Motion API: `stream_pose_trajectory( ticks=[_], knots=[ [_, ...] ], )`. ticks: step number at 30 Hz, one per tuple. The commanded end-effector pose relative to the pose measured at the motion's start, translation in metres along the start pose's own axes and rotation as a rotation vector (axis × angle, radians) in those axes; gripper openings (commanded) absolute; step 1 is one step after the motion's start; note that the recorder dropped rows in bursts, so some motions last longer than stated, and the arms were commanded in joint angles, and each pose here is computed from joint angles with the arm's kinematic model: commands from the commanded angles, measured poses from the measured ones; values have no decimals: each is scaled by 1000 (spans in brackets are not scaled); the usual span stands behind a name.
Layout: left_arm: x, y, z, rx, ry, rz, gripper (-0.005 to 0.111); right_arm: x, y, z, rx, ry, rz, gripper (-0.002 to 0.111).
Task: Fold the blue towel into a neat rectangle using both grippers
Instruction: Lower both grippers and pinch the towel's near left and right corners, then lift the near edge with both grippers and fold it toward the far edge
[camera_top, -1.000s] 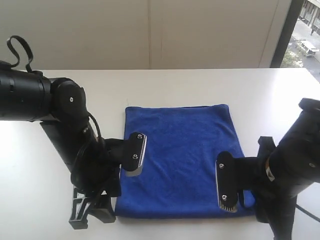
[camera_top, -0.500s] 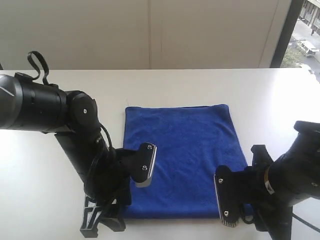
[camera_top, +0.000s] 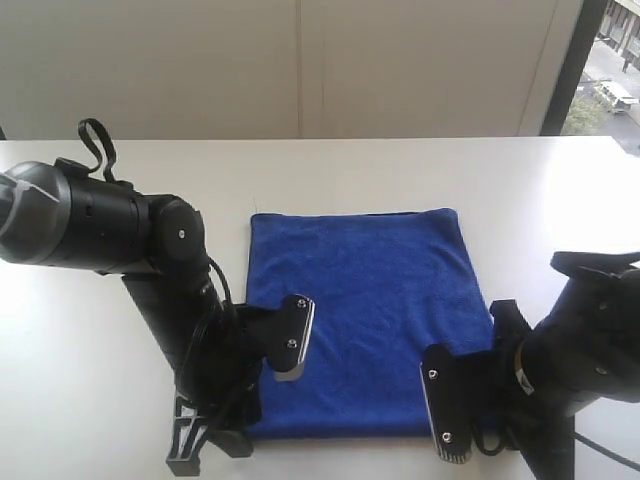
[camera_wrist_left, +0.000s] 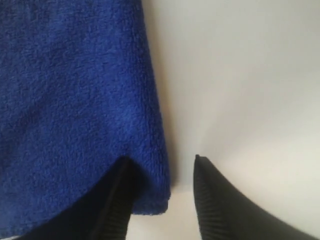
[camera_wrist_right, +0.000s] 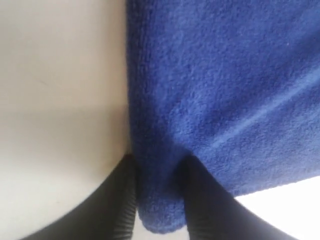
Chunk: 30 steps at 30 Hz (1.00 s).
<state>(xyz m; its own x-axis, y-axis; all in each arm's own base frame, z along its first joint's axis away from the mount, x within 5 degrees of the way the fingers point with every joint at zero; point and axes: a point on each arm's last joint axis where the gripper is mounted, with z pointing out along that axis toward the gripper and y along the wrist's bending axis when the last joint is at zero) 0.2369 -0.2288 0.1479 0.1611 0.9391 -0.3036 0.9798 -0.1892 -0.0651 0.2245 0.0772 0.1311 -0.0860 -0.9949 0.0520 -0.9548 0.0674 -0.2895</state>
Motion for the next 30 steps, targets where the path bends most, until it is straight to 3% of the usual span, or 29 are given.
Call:
stream_pose_trajectory(
  ticks=[1,4,11,14,20,24,30],
  knots=[
    [4,-5,7,64,36,4,27,2,5,8,-43,23,-4,14],
    [6,-9,6,100,57,16,0,4,9,8,-79,51,9,0],
    [9,-17,5,192,92,22,0,-8,23,-11,-145,48,51,0],
    [15,-20,1,209,161,-42,0,-16,33,-24,-187,101,106,0],
    [9,-34,-35,185,145,-85,0,-21,34,-39,-195,145,118,0],
    [7,-38,-47,163,129,-74,0,-22,25,-50,-151,136,170,0],
    [3,-35,-58,62,87,-59,0,-20,3,-67,23,151,259,0]
  ],
)
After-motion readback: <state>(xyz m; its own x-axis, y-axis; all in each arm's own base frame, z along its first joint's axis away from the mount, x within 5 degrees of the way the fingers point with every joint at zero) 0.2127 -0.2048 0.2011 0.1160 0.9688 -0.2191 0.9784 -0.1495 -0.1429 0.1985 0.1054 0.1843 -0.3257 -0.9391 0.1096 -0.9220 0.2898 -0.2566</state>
